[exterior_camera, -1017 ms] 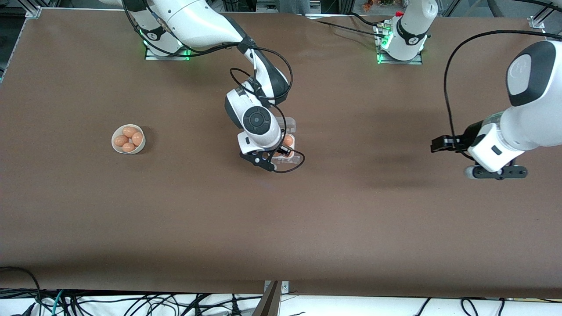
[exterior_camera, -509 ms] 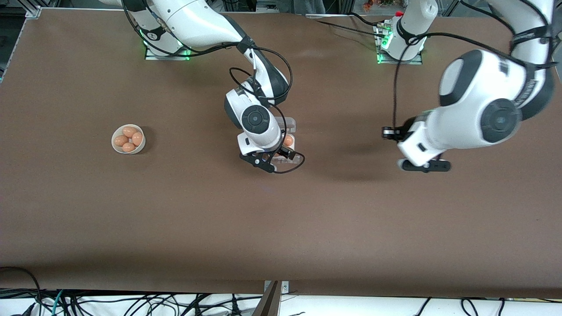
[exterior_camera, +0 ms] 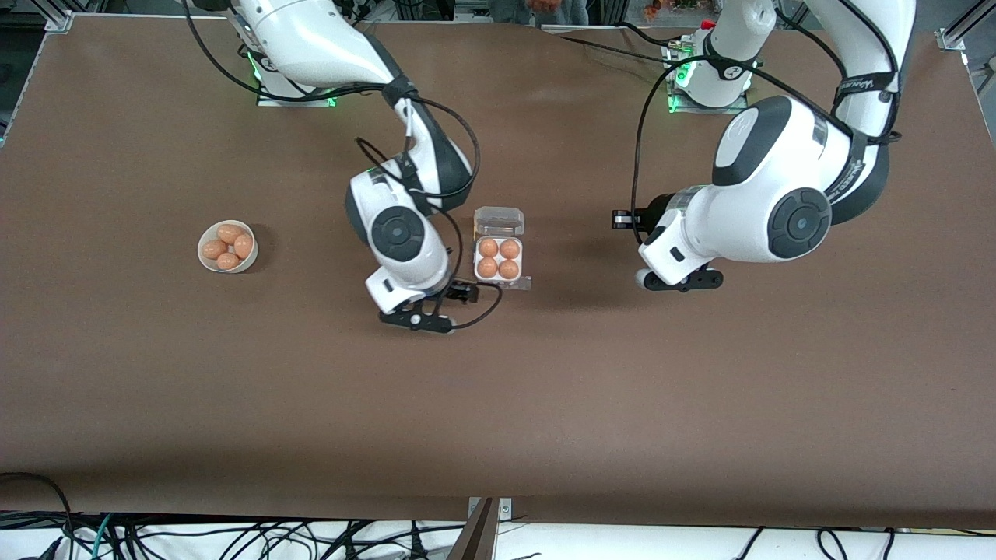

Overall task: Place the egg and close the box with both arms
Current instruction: 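Withdraw the right gripper while the left gripper grasps the carton lid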

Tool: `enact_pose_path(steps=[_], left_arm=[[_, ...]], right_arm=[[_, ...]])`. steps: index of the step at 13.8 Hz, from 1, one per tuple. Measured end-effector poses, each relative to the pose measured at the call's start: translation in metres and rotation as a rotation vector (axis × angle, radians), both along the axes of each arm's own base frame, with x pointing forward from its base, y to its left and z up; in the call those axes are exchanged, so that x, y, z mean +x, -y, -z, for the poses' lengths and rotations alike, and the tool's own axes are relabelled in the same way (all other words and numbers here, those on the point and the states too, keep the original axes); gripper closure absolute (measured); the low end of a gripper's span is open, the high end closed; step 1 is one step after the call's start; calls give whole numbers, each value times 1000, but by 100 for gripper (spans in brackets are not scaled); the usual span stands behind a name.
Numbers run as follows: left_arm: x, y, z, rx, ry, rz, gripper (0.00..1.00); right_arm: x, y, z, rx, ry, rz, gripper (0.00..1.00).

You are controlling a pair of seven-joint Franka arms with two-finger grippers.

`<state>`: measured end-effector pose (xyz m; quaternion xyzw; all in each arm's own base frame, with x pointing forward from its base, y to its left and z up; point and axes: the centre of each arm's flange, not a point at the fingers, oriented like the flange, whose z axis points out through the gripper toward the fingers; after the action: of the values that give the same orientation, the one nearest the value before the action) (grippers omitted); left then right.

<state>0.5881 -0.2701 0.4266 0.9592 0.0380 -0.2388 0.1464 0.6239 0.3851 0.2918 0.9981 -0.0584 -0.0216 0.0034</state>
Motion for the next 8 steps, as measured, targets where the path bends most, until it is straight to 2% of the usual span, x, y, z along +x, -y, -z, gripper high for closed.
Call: enact_pose_path(steps=[4, 8], left_arm=[[-17, 50, 35, -46, -83, 38, 88], [-47, 112, 72, 0, -132, 60, 94]], right_arm=[[32, 83, -31, -78, -24, -111, 0], [54, 146, -54, -64, -29, -149, 0]])
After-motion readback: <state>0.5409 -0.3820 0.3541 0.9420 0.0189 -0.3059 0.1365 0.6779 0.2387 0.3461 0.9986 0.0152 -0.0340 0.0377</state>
